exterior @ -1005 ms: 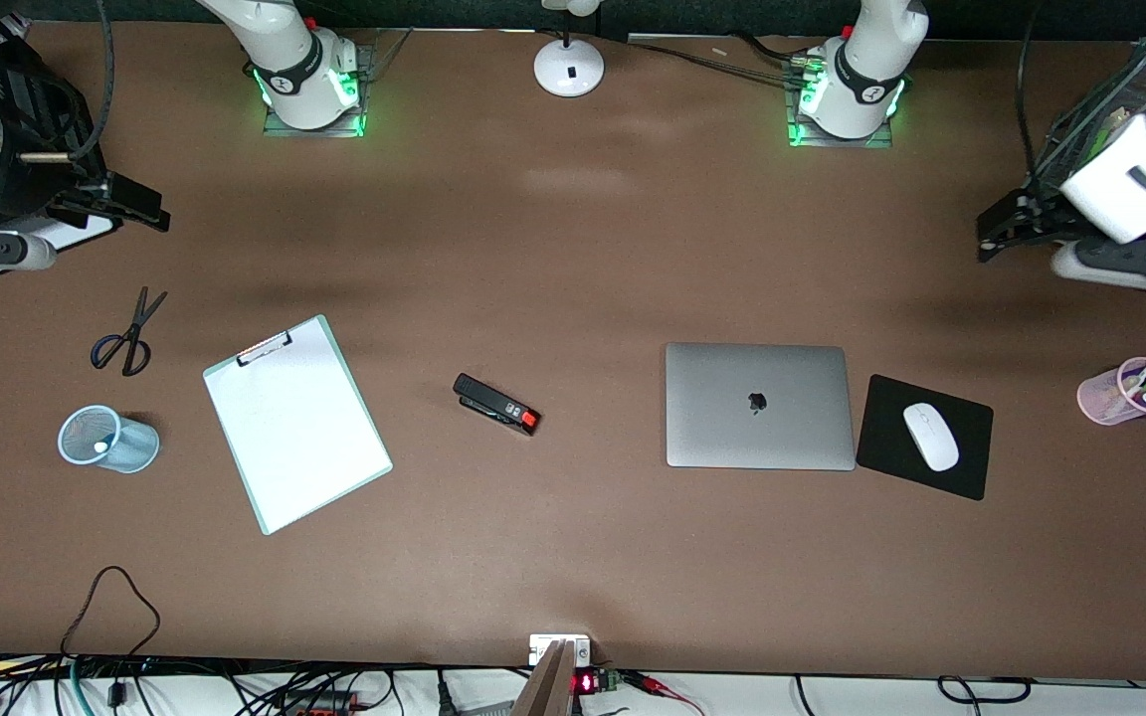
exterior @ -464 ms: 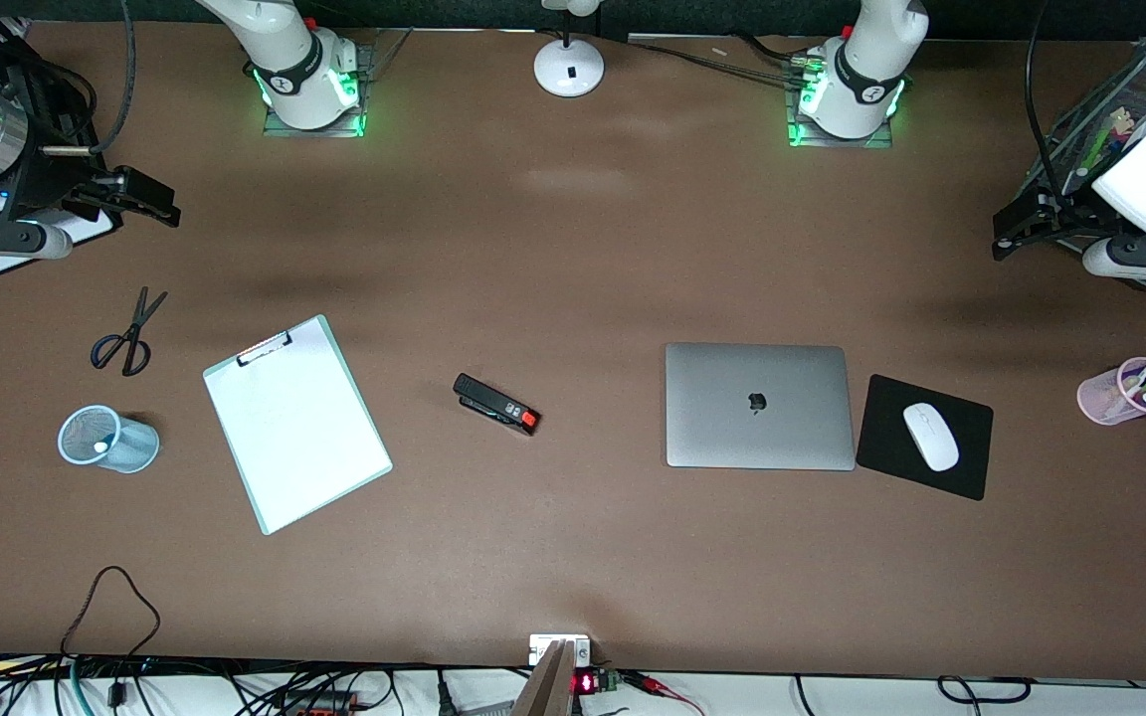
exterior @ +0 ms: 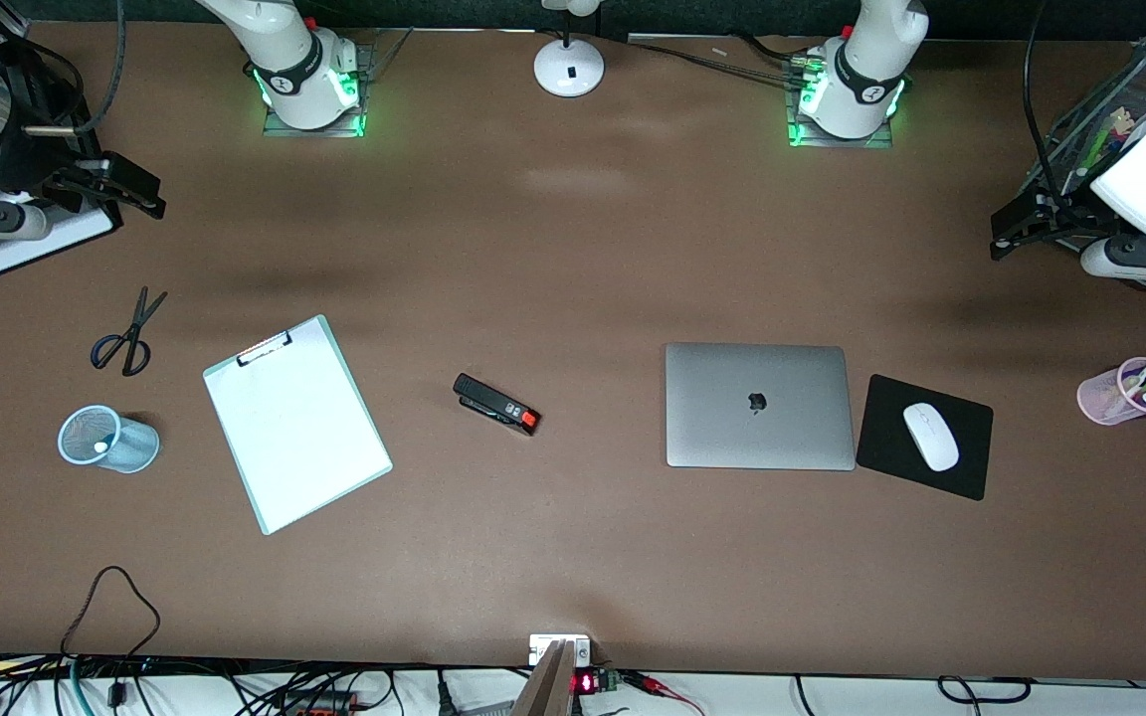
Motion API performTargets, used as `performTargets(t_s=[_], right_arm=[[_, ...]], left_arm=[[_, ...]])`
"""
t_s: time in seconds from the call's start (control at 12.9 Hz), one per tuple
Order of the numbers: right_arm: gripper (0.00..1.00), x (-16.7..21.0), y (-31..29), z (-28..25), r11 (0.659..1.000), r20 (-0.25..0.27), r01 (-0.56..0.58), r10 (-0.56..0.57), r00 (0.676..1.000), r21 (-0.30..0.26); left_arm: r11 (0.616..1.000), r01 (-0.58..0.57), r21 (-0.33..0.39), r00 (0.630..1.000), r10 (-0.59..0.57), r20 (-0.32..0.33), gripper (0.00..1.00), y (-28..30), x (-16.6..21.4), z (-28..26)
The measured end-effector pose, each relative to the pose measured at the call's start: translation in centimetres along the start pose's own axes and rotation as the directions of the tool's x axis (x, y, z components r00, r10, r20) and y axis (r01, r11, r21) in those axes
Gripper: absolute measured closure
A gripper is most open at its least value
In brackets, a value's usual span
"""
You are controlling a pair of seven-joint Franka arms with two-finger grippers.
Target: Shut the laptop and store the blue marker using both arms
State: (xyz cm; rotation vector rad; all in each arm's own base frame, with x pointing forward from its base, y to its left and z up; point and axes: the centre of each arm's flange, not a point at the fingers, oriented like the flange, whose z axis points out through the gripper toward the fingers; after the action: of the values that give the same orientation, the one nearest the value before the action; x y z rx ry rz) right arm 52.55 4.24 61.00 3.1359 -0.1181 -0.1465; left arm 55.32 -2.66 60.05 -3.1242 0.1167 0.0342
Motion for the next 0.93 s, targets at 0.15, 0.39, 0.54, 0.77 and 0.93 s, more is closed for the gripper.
performTargets(t_s=[0.15, 0.39, 0.54, 0.77, 0.93], right_arm=[[0.00, -0.3, 0.0, -0.5, 1.000, -0.010, 0.000, 0.000, 1.000, 0.001], [0.00, -0.3, 0.1, -0.6, 1.000, -0.014, -0.002, 0.002, 1.000, 0.000], [0.00, -0.2, 0.2, -0.8, 1.000, -0.031, -0.018, 0.018, 0.999, -0.006], [0.00, 0.1, 0.5, -1.1, 0.999, -0.064, -0.038, 0.036, 0.997, -0.031], [0.00, 0.3, 0.4, -1.3, 0.998, -0.089, -0.064, 0.061, 0.994, -0.029]], left_arm=[[1.000, 0.002, 0.000, 1.000, -0.002, 0.000, 0.00, 0.0, 0.0, 0.0], [1.000, 0.006, -0.001, 1.000, -0.006, 0.000, 0.00, 0.1, 0.0, 0.0], [1.000, 0.008, -0.001, 1.000, -0.008, 0.000, 0.00, 0.1, 0.0, 0.0], [1.000, 0.008, -0.001, 1.000, -0.008, 0.000, 0.00, 0.1, 0.0, 0.0], [1.000, 0.010, -0.001, 1.000, -0.010, 0.000, 0.00, 0.1, 0.0, 0.0]])
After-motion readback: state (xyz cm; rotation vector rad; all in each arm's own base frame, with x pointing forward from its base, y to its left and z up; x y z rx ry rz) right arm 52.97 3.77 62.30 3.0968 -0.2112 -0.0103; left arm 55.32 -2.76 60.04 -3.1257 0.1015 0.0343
